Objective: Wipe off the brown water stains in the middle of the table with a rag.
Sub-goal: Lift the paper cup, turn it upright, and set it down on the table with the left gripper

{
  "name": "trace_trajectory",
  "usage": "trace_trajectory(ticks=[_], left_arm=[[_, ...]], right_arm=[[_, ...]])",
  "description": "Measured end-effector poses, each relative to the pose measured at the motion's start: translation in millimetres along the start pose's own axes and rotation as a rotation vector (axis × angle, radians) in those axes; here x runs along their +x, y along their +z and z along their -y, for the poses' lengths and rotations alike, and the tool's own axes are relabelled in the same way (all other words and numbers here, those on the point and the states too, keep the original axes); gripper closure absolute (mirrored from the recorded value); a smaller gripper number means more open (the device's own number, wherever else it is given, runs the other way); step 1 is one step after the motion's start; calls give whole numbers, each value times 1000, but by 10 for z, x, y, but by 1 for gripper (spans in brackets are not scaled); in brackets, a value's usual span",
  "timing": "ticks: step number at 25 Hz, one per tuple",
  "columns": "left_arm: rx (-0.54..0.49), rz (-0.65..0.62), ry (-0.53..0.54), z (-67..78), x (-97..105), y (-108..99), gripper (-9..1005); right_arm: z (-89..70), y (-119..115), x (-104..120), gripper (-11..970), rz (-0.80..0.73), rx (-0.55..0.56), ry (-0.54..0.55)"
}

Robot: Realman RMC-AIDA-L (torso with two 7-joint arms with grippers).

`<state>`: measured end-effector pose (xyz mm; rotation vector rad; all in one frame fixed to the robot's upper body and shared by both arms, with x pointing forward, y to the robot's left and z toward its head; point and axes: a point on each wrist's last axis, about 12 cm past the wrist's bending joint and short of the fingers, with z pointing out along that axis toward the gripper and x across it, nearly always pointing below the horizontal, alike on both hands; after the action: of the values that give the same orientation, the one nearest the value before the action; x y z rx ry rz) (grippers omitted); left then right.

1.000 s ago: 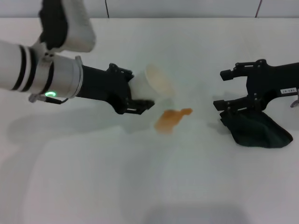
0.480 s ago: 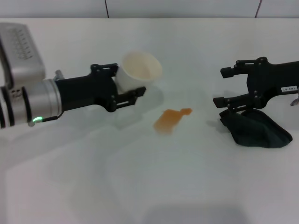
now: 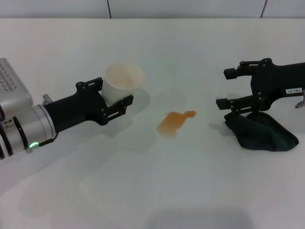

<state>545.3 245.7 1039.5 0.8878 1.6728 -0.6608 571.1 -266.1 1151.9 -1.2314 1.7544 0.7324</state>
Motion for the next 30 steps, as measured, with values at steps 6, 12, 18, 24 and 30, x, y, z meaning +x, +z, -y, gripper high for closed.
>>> trace_trajectory(ticks=[6, 12, 18, 24, 30], left_arm=[[-18, -59, -25, 40, 120, 90, 392], [-26, -69, -10, 119, 198, 151, 392], [-37, -71, -19, 156, 252, 136, 391], [-66, -88, -56, 166, 328, 89, 389], [-75, -103, -71, 187, 381, 53, 325]], right_arm=[[-2, 5, -3, 112, 0, -2, -1], [-8, 4, 8, 112, -2, -3, 1], [-17, -6, 24, 113, -4, -6, 5], [-30, -28, 63, 113, -10, -4, 13], [-34, -32, 73, 113, -14, -6, 14]])
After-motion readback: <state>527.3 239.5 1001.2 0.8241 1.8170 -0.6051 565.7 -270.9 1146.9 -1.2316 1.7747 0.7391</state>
